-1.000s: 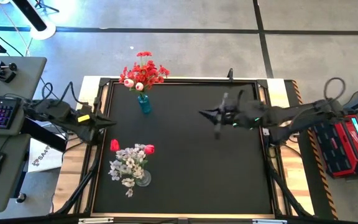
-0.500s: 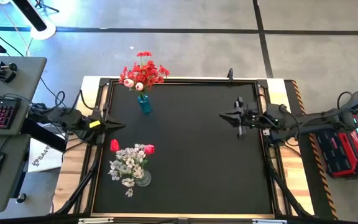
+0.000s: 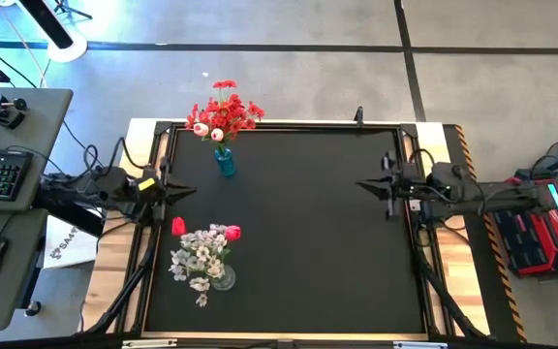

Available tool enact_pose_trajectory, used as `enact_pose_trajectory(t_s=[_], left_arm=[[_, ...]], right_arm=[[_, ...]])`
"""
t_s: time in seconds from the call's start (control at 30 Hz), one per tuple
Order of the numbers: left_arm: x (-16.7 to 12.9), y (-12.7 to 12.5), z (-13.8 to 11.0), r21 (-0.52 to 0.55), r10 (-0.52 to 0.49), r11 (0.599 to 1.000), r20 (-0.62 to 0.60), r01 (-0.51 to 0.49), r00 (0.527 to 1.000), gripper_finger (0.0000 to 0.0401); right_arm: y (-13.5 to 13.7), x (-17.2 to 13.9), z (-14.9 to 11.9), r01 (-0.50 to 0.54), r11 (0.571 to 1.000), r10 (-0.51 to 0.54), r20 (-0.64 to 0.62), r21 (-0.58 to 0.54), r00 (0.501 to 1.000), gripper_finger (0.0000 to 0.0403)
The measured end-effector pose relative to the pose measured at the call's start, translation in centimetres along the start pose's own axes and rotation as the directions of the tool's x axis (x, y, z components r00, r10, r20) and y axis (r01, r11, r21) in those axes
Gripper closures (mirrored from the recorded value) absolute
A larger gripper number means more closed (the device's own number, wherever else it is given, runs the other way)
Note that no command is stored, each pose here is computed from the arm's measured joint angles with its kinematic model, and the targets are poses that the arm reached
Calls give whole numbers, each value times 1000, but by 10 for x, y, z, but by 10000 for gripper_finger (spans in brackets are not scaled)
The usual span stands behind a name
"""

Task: Sort flowers into vase by color
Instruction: Return to Home Position

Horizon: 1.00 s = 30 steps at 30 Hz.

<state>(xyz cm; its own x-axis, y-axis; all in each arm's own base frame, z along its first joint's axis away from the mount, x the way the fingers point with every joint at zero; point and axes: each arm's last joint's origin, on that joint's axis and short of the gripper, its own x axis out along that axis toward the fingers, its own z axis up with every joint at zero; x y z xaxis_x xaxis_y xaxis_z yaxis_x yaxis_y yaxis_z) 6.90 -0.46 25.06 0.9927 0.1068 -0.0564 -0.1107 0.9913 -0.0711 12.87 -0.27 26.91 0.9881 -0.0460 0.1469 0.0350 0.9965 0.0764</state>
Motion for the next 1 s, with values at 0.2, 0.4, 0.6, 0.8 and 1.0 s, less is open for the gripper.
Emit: enact_pose_trajectory(t_s=[0.2,0.4,0.6,0.8,1.0], left_arm=[[-8,3,0,-14,-17,1000,34,17,999,401],[-8,3,0,-25,-26,999,33,27,999,401],[6,-2,-5,18,-53,998,-74,55,996,401],[13,-4,-8,23,-52,998,-127,55,991,401],[16,-4,-25,-10,-48,999,-156,47,987,401]], right_arm=[[-3,-23,3,29,999,-28,36,-25,999,403],[-5,-31,-28,6,997,-17,124,82,992,403],[-7,-32,-54,1,988,-18,109,154,994,403],[-7,-31,-57,10,995,-17,70,99,997,403],[-8,-31,-60,16,996,-19,40,85,999,403]])
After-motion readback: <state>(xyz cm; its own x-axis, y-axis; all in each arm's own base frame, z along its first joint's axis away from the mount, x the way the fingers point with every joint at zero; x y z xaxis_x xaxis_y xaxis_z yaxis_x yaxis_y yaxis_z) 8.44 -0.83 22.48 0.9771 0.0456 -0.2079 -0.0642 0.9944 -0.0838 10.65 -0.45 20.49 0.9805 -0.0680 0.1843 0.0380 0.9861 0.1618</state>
